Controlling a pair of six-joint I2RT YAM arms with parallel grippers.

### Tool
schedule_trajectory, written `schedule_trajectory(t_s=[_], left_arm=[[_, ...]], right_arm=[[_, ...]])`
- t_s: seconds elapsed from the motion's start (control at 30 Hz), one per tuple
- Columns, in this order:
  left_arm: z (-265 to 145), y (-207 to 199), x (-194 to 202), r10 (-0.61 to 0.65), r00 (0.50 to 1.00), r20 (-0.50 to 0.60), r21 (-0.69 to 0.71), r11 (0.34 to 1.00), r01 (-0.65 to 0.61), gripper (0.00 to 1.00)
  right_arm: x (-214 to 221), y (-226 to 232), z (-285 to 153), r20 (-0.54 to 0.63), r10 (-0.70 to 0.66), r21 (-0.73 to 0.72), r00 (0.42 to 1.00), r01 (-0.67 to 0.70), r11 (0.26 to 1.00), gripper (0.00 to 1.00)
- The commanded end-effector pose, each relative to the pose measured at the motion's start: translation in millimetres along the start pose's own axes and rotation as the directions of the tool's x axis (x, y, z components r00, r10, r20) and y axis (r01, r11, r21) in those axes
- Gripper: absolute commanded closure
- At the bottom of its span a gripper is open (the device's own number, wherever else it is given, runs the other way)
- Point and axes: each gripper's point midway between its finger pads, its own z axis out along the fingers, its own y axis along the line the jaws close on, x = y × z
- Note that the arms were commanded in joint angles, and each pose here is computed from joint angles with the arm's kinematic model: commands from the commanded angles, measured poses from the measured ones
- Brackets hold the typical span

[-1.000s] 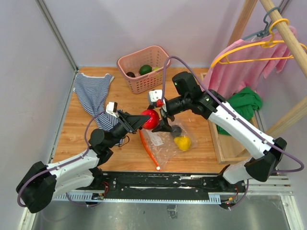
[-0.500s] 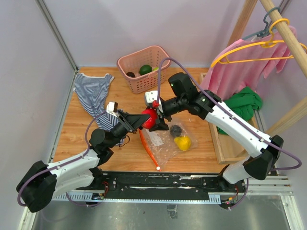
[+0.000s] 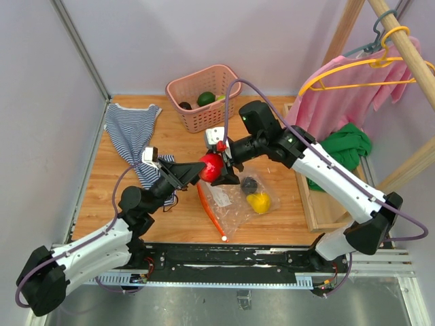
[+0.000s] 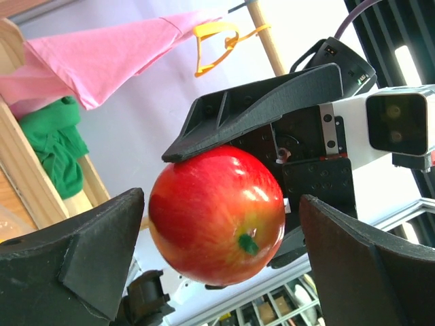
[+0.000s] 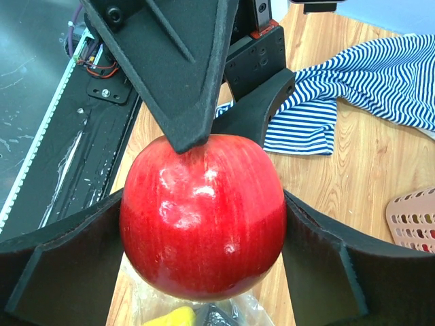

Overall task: Open the zip-top bag and remove the fake food
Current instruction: Pick up the fake fruit from the zipper food storage bag.

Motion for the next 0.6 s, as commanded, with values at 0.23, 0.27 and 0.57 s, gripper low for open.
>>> schedule_trajectory(t_s=[0.23, 0.27, 0.57], left_arm=[[-19, 18, -5, 0.098, 0.995, 0.024, -0.105, 0.990, -0.095, 0.01], [-21, 16, -6, 0.103, 0.994, 0.028, -0.097, 0.990, -0.100, 0.01], [-33, 5, -7, 0.175, 0.984, 0.017, -0.081, 0.982, -0.173, 0.01]], right_arm=[[-17, -2, -11, 0.027, -0.004, -0.011, 1.000, 0.005, 1.000, 0.68], [-17, -4, -13, 0.026, -0.003, -0.004, 1.000, 0.003, 1.000, 0.68], [-13, -38, -26, 0.000, -0.012, 0.090, 1.000, 0.012, 0.996, 0.69]])
